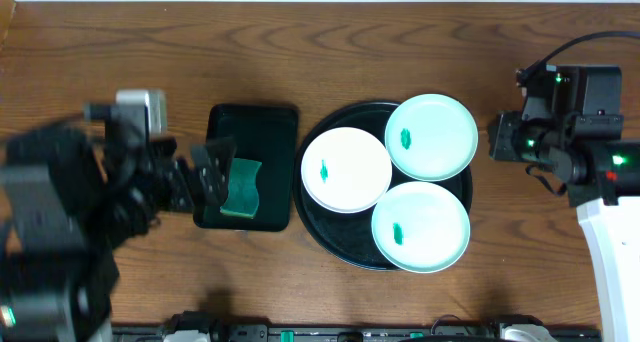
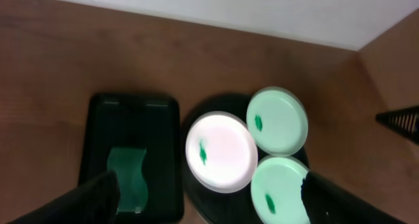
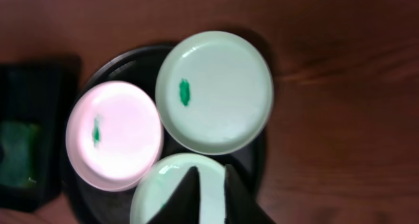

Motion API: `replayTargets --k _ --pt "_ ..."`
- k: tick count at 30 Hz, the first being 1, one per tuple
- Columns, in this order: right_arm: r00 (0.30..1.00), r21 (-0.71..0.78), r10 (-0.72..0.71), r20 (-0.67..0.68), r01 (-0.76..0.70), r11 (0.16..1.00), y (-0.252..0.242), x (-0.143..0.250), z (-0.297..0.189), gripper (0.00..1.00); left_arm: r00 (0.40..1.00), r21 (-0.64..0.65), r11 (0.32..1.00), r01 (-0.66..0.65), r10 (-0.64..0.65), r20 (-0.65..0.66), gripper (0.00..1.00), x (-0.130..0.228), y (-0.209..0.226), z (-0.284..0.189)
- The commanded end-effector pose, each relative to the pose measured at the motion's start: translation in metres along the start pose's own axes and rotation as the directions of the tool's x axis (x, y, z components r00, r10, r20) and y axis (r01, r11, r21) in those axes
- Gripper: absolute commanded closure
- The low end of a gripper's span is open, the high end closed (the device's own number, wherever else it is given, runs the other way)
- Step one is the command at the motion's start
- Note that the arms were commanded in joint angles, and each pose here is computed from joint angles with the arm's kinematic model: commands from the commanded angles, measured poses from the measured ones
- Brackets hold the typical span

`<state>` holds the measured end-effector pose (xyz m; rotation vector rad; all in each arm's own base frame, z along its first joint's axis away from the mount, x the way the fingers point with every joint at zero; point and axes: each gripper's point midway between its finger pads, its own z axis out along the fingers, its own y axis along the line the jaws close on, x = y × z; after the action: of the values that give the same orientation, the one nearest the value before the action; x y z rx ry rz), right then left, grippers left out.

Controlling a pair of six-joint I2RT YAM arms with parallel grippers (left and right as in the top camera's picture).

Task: Clean dirty plates on tray and stack at the side
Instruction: 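Raise both arms, moving left toward the sponge tray, right toward the plates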

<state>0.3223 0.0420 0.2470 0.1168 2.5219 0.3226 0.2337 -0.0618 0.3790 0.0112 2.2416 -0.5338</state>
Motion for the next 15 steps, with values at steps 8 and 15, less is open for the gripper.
replayTargets --k 8,15 --pt "0.987 -0.037 0.011 -0.158 -0.017 0.999 0.006 0.019 0.050 0.61 0.977 -0.012 0.998 0.056 -0.057 -0.203 0.11 -0.010 0.013 0.042" --pt "0.938 -0.110 -0.086 -0.337 0.051 0.993 0.017 0.050 0.099 0.60 0.970 -0.019 0.997 0.068 -0.071 -0.233 0.11 -0.008 0.017 0.052"
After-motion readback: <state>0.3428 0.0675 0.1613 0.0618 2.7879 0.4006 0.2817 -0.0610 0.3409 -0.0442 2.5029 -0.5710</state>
